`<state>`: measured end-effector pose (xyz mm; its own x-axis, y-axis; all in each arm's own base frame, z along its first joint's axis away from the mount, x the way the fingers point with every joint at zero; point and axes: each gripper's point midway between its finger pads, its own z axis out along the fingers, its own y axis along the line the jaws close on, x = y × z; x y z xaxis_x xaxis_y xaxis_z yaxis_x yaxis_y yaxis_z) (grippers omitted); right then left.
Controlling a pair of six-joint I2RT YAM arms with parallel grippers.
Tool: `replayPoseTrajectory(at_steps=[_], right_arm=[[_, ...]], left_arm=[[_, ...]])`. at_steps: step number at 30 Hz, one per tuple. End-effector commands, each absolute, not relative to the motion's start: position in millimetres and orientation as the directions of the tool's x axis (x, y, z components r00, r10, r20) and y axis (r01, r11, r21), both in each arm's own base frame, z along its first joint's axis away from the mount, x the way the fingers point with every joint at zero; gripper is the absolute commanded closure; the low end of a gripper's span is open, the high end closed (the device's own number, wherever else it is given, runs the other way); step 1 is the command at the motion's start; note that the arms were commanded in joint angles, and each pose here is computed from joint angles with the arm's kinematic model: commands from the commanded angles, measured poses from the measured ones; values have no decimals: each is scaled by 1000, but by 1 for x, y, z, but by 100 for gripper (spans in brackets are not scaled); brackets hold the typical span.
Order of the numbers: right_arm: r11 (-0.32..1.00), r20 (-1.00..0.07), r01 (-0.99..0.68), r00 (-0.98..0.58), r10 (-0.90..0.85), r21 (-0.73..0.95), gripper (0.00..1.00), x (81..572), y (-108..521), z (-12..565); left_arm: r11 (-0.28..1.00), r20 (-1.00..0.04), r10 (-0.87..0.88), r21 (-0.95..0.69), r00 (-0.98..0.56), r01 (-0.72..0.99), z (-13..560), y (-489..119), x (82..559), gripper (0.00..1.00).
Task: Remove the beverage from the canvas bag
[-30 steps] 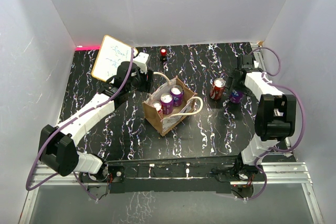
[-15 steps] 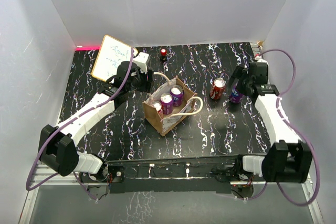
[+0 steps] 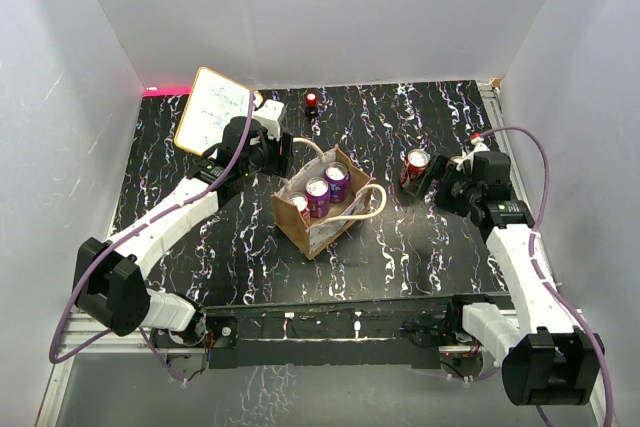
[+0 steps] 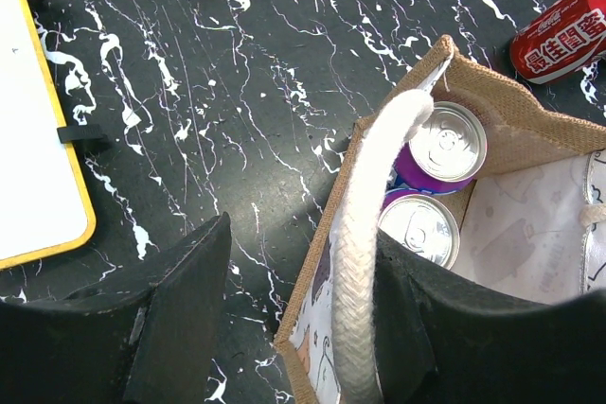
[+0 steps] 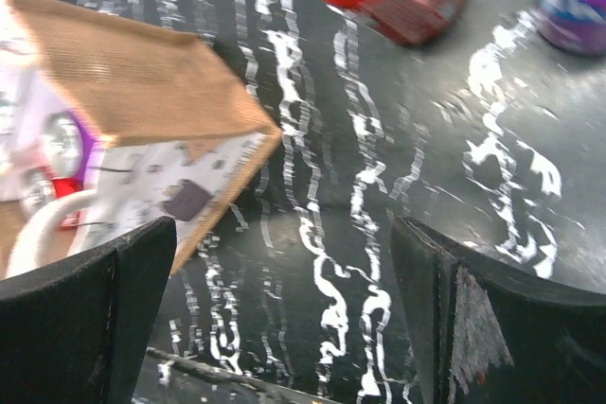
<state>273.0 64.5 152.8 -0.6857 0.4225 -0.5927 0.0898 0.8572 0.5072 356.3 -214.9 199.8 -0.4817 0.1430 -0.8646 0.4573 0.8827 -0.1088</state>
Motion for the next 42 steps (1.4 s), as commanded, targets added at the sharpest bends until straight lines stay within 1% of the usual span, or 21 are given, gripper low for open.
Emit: replayPoseTrajectory(at_steps=[1, 5, 10, 14, 20, 22, 24, 29, 32, 34, 38, 39, 42], right_arm=[[806, -699, -128, -587, 409, 578, 1, 293, 99, 243], [788, -732, -208, -559, 390, 579, 1, 307, 124, 280], [775, -748, -293, -582, 320, 559, 1, 315, 184, 298], [784, -752, -324, -607, 258, 530, 1, 313, 234, 292], [807, -721, -337, -676, 150, 484, 1, 311, 289, 256], [844, -711, -304, -692, 124, 442, 1, 312, 299, 240], [890, -683, -234, -722, 111, 391, 1, 313, 300, 218], [947, -636, -50, -752, 173, 317, 1, 323, 301, 185], [949, -614, 21, -757, 222, 316, 1, 326, 306, 174], [934, -595, 72, -753, 280, 349, 1, 329, 311, 169], [917, -575, 96, -752, 322, 388, 1, 333, 321, 162], [922, -566, 115, -759, 322, 370, 1, 335, 323, 150], [923, -561, 144, -757, 334, 355, 1, 338, 323, 141]], left_arm=[[872, -884, 114, -130, -454, 472, 221, -222, 359, 46], [872, -883, 113, -132, -456, 472, 221, -222, 359, 46], [875, -883, 117, -125, -454, 468, 221, -221, 360, 46], [876, -883, 119, -122, -453, 466, 220, -220, 360, 46], [878, -883, 120, -118, -453, 464, 221, -219, 360, 46], [878, -884, 121, -118, -453, 464, 221, -219, 360, 46], [878, -884, 121, -117, -452, 464, 221, -219, 360, 46], [879, -884, 122, -115, -452, 462, 221, -218, 361, 46], [880, -883, 123, -115, -453, 462, 220, -218, 360, 46], [880, -884, 123, -113, -451, 461, 221, -218, 361, 46], [881, -885, 125, -109, -449, 460, 221, -217, 361, 46], [882, -885, 125, -108, -448, 459, 221, -217, 361, 46], [882, -887, 124, -107, -445, 459, 223, -217, 361, 46]])
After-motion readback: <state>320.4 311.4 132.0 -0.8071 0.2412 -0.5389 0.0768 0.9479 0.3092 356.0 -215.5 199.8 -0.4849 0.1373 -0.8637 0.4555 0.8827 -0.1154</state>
